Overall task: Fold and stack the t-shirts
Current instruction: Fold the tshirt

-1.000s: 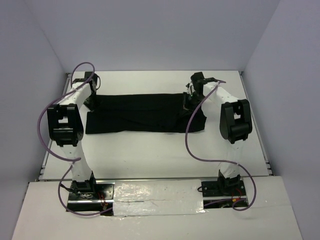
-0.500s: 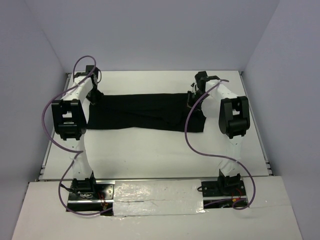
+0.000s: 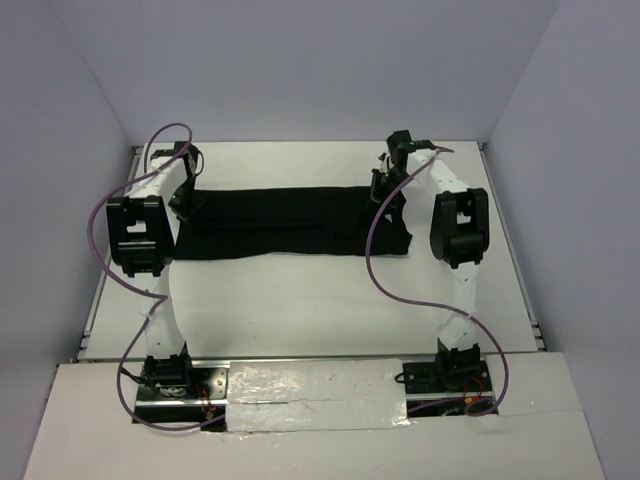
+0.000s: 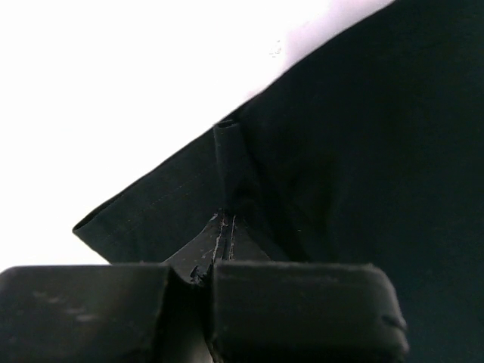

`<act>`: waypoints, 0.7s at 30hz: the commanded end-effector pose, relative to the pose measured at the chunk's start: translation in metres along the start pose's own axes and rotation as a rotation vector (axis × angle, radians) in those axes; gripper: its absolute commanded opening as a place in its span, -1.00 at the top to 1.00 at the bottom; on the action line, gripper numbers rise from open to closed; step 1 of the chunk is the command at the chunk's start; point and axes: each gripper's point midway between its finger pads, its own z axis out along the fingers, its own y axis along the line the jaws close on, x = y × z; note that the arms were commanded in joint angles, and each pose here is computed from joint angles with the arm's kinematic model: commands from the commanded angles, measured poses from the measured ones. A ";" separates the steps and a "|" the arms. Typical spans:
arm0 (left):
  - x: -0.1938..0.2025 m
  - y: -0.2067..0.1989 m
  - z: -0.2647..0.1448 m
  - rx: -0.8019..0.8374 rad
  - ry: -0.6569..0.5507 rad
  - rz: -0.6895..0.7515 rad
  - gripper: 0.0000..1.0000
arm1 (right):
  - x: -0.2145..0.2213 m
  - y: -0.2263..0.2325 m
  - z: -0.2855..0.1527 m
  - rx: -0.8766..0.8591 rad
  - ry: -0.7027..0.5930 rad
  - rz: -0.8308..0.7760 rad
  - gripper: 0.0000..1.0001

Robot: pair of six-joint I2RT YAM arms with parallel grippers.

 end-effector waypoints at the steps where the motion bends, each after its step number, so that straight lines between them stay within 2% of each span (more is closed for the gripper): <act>1: -0.003 0.013 0.003 -0.053 -0.015 -0.026 1.00 | -0.011 0.001 -0.003 -0.005 -0.001 0.006 0.74; 5: -0.006 0.002 0.000 0.000 -0.006 -0.026 0.95 | -0.022 0.006 0.001 -0.027 0.000 0.002 0.73; 7: -0.008 -0.005 -0.006 0.035 -0.008 -0.016 0.69 | -0.024 0.010 0.004 -0.054 0.014 0.001 0.62; 8: -0.010 -0.005 -0.009 0.036 -0.013 -0.019 0.50 | -0.028 0.016 0.002 -0.084 0.000 -0.004 0.58; 9: -0.015 -0.004 -0.017 0.043 -0.030 -0.022 -0.05 | -0.031 0.023 -0.002 -0.139 0.003 0.013 0.46; 10: -0.016 -0.002 -0.022 0.041 -0.041 -0.023 -0.38 | -0.037 0.028 -0.007 -0.161 -0.023 0.015 0.34; 11: -0.019 0.002 -0.028 0.038 -0.056 -0.029 -0.62 | -0.043 0.030 -0.013 -0.172 -0.045 0.029 0.24; 12: -0.024 0.008 -0.040 0.046 -0.080 -0.039 -0.96 | -0.048 0.034 -0.021 -0.193 -0.071 0.062 0.22; 14: -0.020 0.022 -0.048 0.021 -0.102 -0.029 -0.99 | -0.057 0.053 -0.045 -0.264 -0.168 0.074 0.11; 15: -0.022 0.028 -0.064 0.042 -0.127 -0.036 -0.99 | -0.061 0.061 -0.057 -0.295 -0.217 0.057 0.04; 16: -0.021 0.034 -0.070 0.034 -0.153 -0.034 -0.99 | -0.066 0.060 -0.057 -0.286 -0.280 0.047 -0.09; 17: -0.008 0.043 -0.068 0.009 -0.142 -0.024 -0.99 | -0.066 0.070 -0.080 -0.291 -0.345 0.022 -0.21; 18: -0.005 0.050 -0.079 0.025 -0.155 -0.035 -0.99 | -0.064 0.072 -0.085 -0.285 -0.374 0.005 -0.21; 21: 0.027 0.067 -0.074 0.034 -0.105 -0.030 -0.98 | -0.048 0.073 -0.088 -0.194 -0.435 -0.069 -0.23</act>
